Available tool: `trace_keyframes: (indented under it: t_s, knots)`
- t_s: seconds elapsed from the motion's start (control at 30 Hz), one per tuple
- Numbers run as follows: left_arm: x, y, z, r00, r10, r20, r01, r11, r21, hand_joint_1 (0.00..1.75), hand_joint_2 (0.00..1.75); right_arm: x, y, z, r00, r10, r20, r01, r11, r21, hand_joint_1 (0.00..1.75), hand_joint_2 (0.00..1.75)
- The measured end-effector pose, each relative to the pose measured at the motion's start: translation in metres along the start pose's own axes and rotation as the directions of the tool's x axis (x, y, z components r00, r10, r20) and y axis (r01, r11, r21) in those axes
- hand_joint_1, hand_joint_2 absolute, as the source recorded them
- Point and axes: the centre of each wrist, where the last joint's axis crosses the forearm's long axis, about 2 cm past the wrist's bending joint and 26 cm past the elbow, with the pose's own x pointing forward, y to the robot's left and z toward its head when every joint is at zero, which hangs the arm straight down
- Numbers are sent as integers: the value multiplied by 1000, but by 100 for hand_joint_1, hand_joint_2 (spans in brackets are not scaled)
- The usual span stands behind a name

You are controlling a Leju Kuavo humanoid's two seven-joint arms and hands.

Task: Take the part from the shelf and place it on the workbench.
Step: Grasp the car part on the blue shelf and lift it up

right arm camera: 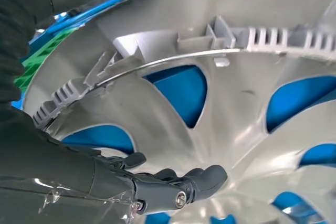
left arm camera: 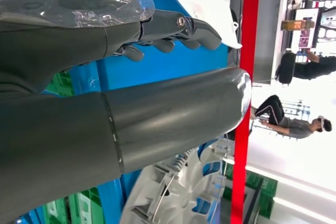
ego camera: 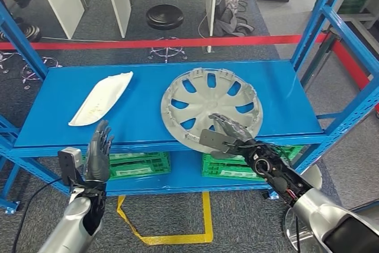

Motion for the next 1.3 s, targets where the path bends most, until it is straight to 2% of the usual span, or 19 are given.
trace_keyframes:
  t_s: [0.2,0.53,0.7,0.87,1.3]
  knots:
    - [-2,3,3,1000,-4,-15,4,1000,3,0,0,-15,-12,-5,997,57,-52,-60,997,-46,0,175]
    - [-3,9,8,999,-20,-29,20,1000,10,0,0,-53,-52,-7,981,105,-162,-126,983,-130,0,175]
    - [-2,9,8,999,-20,-28,21,1000,8,0,0,-66,-63,-6,963,176,-205,-215,958,-189,0,175]
    - [-1,9,8,999,-19,-27,19,1000,6,0,0,-80,-71,-2,937,256,-238,-313,919,-242,0,175]
    - [-1,8,8,1000,-10,-22,10,1000,-3,0,0,-92,-81,2,928,266,-261,-328,915,-235,0,175]
